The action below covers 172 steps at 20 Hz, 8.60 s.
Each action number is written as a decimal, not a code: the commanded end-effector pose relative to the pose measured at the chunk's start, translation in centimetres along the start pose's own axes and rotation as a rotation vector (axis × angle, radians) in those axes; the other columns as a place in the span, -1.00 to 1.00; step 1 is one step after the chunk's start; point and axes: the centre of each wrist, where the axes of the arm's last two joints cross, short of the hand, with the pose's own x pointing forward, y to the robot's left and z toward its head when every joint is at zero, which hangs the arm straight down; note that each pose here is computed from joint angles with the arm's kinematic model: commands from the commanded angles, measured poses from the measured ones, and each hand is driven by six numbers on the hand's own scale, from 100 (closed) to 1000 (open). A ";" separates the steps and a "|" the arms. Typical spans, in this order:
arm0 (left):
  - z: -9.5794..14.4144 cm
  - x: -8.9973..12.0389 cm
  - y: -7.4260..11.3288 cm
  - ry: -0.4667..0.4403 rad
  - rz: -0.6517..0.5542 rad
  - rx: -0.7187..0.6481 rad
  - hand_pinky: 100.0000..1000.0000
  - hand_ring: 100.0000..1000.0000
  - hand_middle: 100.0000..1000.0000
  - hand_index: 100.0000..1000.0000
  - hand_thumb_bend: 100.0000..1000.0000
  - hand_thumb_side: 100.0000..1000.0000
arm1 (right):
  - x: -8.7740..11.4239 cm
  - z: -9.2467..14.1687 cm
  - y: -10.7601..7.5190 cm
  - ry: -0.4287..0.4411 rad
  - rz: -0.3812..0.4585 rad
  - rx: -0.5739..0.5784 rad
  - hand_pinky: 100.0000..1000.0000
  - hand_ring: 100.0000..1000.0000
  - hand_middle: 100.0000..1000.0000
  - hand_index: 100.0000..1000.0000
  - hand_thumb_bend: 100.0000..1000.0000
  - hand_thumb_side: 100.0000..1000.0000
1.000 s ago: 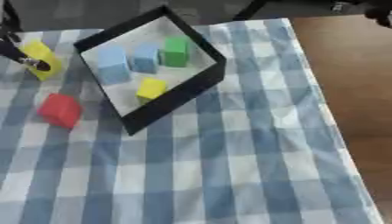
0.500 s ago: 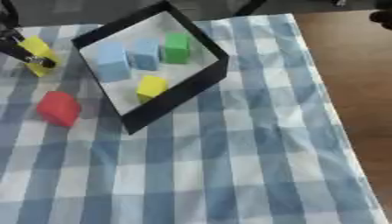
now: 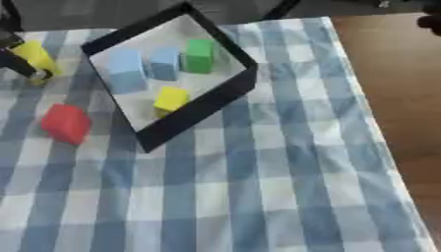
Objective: Pick up objects on the table and place them in the box.
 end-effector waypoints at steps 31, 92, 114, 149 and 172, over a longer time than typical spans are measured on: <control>8.7 14.4 3.4 -0.730 -0.227 0.156 0.38 0.34 0.16 0.34 -0.91 -1.00 | 0.9 -0.6 -0.5 -0.041 0.017 0.021 0.77 0.47 0.33 0.43 -1.00 -0.04; 7.8 11.4 4.3 -0.696 -0.340 0.148 0.56 0.60 0.47 0.70 0.57 -0.44 | 0.2 -0.3 -0.3 -0.007 0.019 0.071 0.78 0.48 0.34 0.44 -1.00 -0.05; 12.3 -0.7 3.0 -0.578 -0.494 -0.193 0.60 0.60 0.48 0.70 0.52 -0.41 | 0.3 -0.1 -0.7 -0.012 0.041 0.054 0.79 0.49 0.34 0.45 -1.00 -0.06; 8.1 1.7 -2.7 -0.645 -0.597 -0.284 0.61 0.66 0.61 0.73 0.49 -0.75 | -0.1 0.0 -0.2 0.002 0.040 0.057 0.79 0.49 0.34 0.45 -1.00 -0.04; 12.9 6.2 1.6 -0.826 -0.548 0.060 0.36 0.33 0.14 0.30 -0.85 -1.00 | -0.2 0.2 -0.4 0.009 0.051 0.052 0.79 0.49 0.35 0.45 -1.00 -0.06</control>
